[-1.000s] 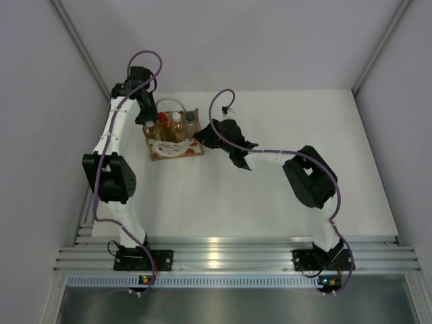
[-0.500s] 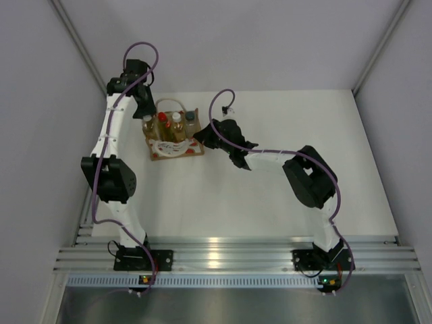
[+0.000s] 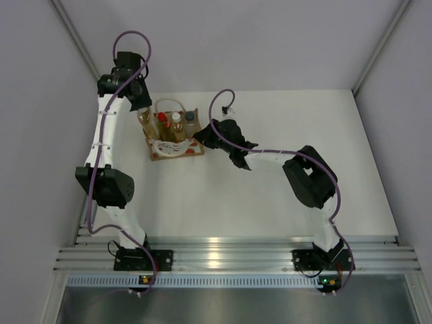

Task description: Take the personal care products out of the canvas bag

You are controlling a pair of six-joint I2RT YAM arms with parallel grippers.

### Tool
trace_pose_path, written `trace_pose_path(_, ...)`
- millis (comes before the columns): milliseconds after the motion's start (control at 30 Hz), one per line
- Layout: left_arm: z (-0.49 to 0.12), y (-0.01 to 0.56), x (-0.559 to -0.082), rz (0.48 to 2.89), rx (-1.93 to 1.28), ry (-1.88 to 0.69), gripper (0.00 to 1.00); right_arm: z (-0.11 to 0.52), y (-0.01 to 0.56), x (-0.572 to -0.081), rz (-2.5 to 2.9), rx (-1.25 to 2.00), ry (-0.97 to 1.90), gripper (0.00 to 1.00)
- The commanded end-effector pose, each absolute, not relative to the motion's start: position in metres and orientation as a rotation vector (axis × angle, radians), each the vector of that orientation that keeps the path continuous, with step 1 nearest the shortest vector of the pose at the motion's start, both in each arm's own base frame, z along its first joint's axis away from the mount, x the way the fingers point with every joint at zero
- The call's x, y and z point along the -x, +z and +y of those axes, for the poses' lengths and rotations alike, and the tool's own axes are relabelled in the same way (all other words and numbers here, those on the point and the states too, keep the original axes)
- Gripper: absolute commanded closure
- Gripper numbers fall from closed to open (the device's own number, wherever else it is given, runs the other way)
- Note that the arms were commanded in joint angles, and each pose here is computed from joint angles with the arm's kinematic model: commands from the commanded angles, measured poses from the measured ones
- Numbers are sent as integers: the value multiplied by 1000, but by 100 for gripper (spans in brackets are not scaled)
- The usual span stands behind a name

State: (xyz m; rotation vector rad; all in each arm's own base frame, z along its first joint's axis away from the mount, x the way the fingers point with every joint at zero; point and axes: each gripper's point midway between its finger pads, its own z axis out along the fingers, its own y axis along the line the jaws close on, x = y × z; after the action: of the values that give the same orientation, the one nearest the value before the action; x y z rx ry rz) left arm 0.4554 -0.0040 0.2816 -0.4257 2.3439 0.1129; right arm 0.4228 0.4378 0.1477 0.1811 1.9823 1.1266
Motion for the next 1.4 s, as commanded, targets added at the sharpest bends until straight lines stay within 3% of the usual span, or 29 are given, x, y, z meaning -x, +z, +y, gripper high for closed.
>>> trace_pose_path(0, 2, 388, -440, 2039, 455, 57, 100, 419, 78, -414, 2179, -185, 971, 100)
trace_pose_path(633, -4, 461, -373, 1881, 416, -67, 100, 419, 81, -415, 2176, -185, 969, 100)
trace_pose_path(1000, -6, 424, -319, 1967, 386, -67, 100, 421, 87, -416, 2170, -181, 977, 100)
trace_pose_path(1367, 15, 332, -301, 2083, 531, 77, 100, 420, 94, -414, 2160, -170, 985, 100)
